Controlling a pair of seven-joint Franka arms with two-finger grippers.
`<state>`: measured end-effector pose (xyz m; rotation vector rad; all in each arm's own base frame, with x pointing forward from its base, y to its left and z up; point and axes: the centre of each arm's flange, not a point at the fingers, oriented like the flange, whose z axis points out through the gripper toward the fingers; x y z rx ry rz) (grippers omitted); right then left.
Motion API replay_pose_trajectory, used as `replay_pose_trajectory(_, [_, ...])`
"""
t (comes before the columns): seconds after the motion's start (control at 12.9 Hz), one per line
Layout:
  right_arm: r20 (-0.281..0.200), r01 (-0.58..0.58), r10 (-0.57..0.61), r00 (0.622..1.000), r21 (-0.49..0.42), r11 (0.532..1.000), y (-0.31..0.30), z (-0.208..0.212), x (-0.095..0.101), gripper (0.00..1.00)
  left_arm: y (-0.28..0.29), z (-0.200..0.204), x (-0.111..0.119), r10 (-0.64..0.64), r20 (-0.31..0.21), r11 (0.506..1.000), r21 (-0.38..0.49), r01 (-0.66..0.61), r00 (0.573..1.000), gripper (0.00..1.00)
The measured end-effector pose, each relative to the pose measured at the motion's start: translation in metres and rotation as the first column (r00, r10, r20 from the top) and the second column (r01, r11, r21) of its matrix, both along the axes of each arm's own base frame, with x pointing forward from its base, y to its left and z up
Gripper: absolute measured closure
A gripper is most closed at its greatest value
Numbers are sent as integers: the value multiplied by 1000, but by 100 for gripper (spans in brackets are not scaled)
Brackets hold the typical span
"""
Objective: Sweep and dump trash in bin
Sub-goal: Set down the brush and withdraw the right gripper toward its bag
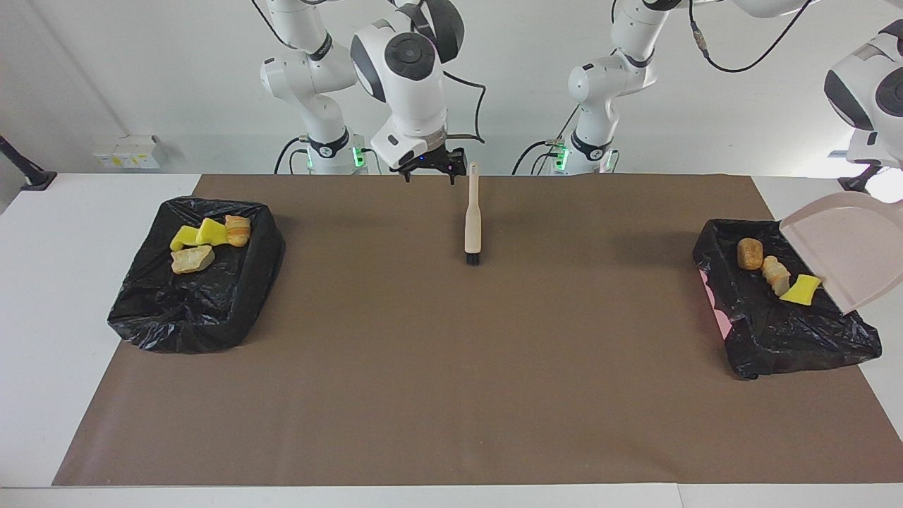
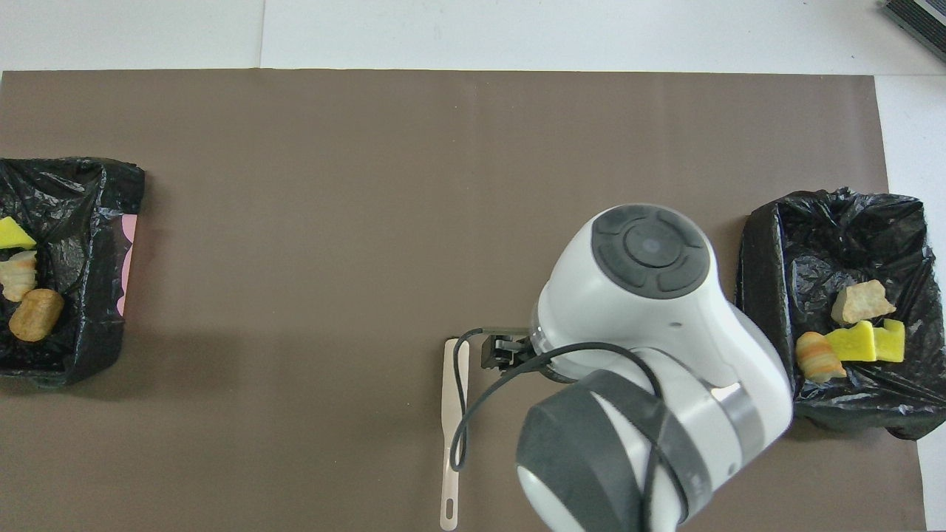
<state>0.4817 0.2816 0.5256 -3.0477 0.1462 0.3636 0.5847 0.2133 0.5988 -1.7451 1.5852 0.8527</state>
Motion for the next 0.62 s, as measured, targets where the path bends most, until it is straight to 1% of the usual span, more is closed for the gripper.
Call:
replay_pose_trajectory(0.16, [43, 5, -6, 999, 28, 1000, -40, 19, 20, 0, -12, 9, 2, -4, -6, 1000, 16, 4, 1000, 67])
replay_pose_trajectory(0.23, [59, 2, -3, 998, 32, 999, -61, 28, 26, 0, -20, 13, 3, -6, -11, 1000, 21, 6, 1000, 67])
replay_pose_trajectory(0.31, [64, -17, 16, 998, 15, 1000, -85, 34, 30, 0, -31, 17, 5, -9, -16, 1000, 21, 9, 1000, 67])
replay_pose_trajectory(0.39, [71, -43, 45, 997, -19, 999, -110, 39, 33, 0, -45, 19, 7, -11, -14, 1000, 0, 11, 1000, 67])
replay_pose_trajectory(0.47, [85, -68, 72, 994, -53, 996, -132, 44, 36, 0, -58, 17, 8, -8, 2, 997, -72, 8, 1000, 67])
replay_pose_trajectory(0.54, [99, -86, 94, 991, -77, 993, -154, 50, 39, 0, -68, 14, 7, 11, 33, 981, -195, -5, 999, 67])
replay_pose_trajectory(0.62, [111, -95, 105, 988, -88, 992, -172, 55, 41, 0, -72, 12, 5, 48, 65, 951, -309, -26, 997, 67])
